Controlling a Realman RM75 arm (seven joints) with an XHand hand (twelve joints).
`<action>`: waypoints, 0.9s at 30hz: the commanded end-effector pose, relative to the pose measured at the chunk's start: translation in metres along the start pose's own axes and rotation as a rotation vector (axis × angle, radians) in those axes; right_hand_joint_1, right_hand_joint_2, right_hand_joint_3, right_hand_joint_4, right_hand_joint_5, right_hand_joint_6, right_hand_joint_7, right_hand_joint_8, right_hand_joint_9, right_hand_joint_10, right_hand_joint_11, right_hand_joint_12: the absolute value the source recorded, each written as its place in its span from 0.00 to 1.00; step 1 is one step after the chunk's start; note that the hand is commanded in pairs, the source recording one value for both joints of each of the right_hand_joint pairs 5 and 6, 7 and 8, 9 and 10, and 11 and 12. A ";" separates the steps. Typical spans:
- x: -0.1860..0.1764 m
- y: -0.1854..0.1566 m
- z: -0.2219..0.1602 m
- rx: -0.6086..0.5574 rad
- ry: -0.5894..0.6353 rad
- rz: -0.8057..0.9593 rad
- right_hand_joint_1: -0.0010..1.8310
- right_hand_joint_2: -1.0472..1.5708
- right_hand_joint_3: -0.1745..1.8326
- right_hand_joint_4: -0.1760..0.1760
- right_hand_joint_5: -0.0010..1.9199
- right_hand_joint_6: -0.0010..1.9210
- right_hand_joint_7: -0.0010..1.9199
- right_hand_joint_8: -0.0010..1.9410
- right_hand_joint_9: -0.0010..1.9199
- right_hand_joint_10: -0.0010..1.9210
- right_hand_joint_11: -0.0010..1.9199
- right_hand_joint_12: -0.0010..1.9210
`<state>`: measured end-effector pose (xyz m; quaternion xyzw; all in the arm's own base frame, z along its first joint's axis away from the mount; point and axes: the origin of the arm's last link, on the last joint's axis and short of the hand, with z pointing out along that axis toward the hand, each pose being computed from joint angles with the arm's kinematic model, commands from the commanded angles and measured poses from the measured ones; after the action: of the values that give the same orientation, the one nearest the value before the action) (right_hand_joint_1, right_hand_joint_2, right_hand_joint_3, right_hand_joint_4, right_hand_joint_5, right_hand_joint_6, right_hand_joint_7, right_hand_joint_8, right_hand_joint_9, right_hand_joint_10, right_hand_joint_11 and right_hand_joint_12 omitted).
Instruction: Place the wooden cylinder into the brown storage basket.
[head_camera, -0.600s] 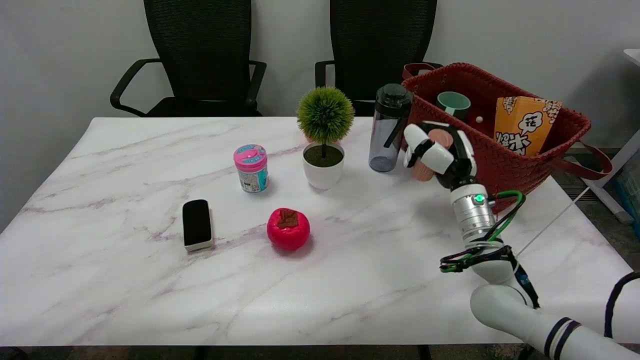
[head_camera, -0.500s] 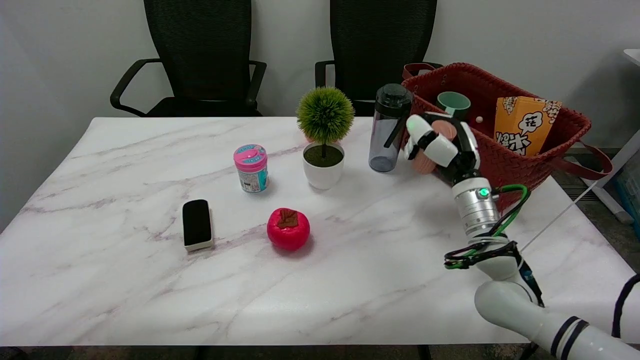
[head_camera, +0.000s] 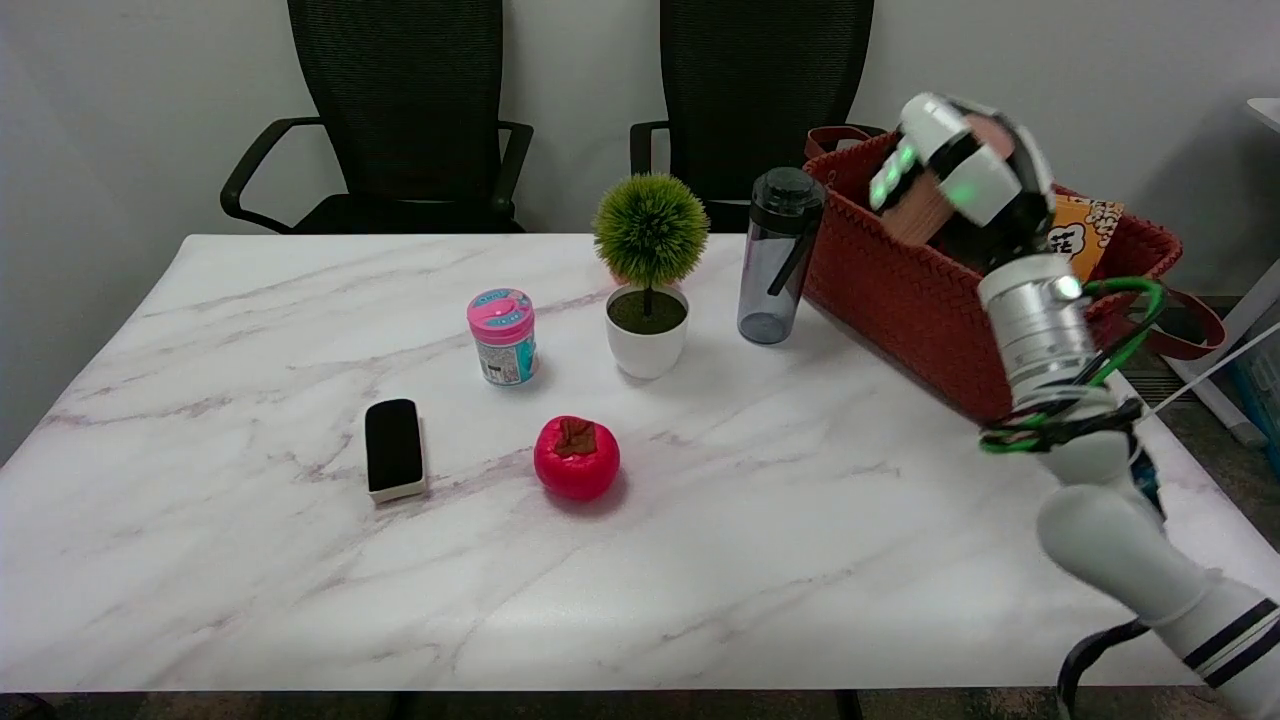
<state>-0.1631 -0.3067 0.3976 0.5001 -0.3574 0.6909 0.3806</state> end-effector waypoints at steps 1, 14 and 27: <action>0.072 -0.116 0.065 0.121 0.063 -0.076 0.54 0.96 0.61 0.50 1.00 1.00 1.00 0.99 1.00 1.00 1.00 1.00; 0.140 -0.102 0.127 -0.090 0.162 -0.669 0.54 0.96 0.57 0.50 1.00 1.00 1.00 0.99 1.00 1.00 1.00 1.00; 0.148 -0.035 0.121 -0.317 0.024 -1.191 0.54 0.98 0.46 0.50 1.00 1.00 1.00 0.99 1.00 1.00 1.00 1.00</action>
<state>-0.0718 -0.3439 0.5381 0.5363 -0.2005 0.5765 0.5829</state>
